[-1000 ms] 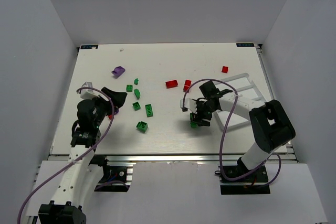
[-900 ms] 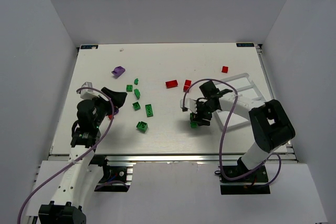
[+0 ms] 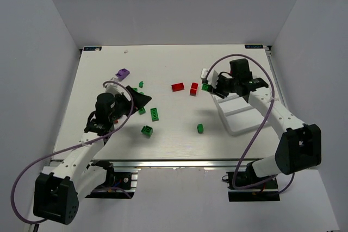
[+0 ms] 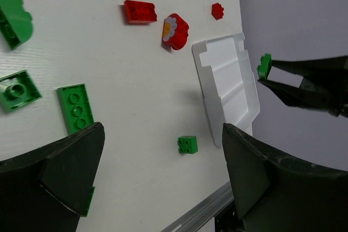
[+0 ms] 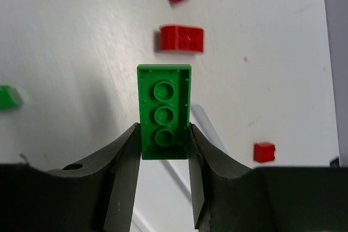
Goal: Sort the legos into containers by color
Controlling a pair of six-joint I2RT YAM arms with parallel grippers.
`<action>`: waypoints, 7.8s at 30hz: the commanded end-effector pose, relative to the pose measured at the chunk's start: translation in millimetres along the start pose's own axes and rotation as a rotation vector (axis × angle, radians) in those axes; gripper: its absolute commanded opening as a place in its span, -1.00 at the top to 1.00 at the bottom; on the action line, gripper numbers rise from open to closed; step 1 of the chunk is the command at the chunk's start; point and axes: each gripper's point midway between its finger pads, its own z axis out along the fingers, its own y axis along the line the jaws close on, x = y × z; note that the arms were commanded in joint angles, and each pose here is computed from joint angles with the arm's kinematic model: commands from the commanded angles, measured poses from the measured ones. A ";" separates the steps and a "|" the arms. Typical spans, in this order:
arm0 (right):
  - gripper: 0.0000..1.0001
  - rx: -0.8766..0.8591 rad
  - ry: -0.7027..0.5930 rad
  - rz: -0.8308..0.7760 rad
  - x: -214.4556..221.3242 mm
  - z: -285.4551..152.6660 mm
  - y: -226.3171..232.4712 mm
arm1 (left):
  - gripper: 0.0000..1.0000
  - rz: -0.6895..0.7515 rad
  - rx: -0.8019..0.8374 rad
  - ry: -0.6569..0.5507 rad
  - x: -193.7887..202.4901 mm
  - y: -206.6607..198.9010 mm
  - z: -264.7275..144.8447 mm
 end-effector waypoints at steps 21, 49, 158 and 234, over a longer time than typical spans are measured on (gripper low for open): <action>0.79 0.068 0.332 -0.232 149.9 2.8 -105.6 | -0.95 0.180 0.062 0.233 68.6 -70.5 60.1; -0.79 0.175 -0.012 0.331 69.2 -39.3 -101.7 | -0.30 0.313 -0.099 0.431 138.5 -91.9 88.8; 0.75 0.269 -0.191 0.782 71.9 -79.5 -72.4 | -0.10 0.408 0.206 0.448 161.4 -185.8 308.9; 1.00 -0.117 -0.149 0.488 47.7 -18.5 -61.1 | -0.68 0.310 -0.229 -0.102 -20.3 -57.6 54.5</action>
